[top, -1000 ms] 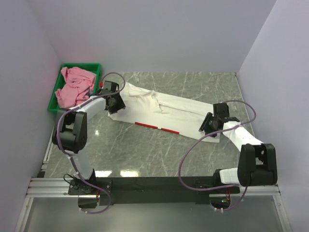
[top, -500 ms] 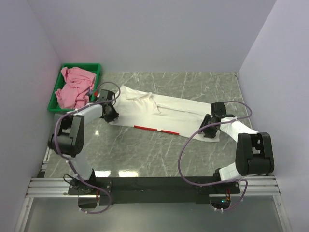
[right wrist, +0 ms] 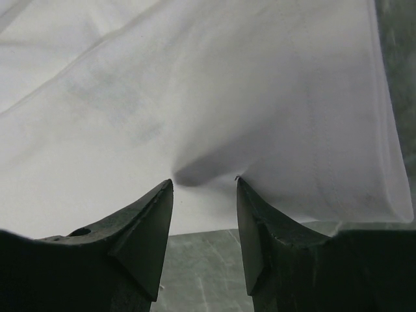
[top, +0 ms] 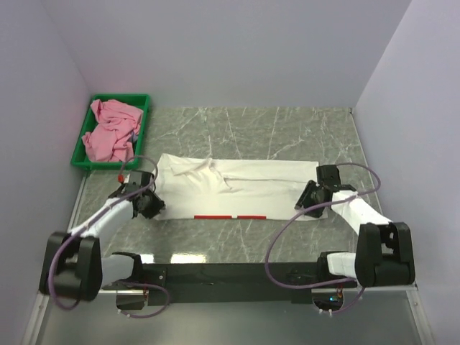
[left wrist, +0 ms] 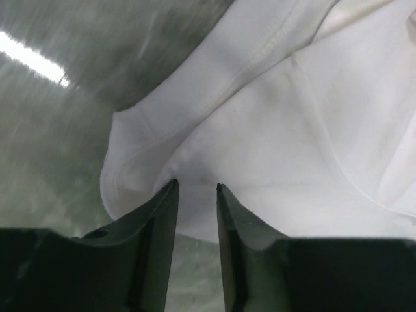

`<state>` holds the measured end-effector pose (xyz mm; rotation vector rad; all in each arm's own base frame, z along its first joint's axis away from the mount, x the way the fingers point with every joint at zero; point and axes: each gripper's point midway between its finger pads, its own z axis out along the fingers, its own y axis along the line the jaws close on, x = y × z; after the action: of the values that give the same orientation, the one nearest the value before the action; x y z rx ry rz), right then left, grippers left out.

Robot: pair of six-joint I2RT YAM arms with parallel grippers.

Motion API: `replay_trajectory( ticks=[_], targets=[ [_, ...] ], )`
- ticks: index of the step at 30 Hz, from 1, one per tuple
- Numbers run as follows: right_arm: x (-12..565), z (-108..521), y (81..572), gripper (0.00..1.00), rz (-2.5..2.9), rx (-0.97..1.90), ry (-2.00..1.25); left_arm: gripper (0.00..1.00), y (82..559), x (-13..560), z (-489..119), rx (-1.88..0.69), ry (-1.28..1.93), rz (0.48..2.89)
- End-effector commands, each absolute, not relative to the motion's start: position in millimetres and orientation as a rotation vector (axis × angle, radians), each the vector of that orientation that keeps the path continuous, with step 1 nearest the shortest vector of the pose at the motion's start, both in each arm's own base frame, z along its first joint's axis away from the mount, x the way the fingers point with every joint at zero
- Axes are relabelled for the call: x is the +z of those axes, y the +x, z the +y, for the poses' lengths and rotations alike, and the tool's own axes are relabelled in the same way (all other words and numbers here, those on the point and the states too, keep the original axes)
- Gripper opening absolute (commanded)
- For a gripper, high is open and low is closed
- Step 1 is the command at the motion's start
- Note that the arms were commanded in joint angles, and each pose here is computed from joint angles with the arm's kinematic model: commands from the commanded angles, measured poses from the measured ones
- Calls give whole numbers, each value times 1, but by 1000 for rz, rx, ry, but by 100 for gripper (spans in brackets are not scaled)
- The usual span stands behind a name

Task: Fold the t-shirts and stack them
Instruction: Fold the tshirt

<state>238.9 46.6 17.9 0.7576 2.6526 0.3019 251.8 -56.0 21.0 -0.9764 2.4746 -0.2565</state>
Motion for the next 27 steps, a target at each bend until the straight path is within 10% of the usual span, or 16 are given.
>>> replay_trajectory(
  ticks=[1, 10, 27],
  targets=[
    [28, 41, 219, 52, 2667, 234, 749, 38, 214, 27, -53, -239, -1090, 2498],
    [137, 131, 302, 52, 2374, 430, 212, 86, 284, 141, -71, -463, -850, 2267],
    [136, 334, 392, 49, 2251, 762, -398, 74, 394, 96, -95, -455, -695, 2384]
  ],
)
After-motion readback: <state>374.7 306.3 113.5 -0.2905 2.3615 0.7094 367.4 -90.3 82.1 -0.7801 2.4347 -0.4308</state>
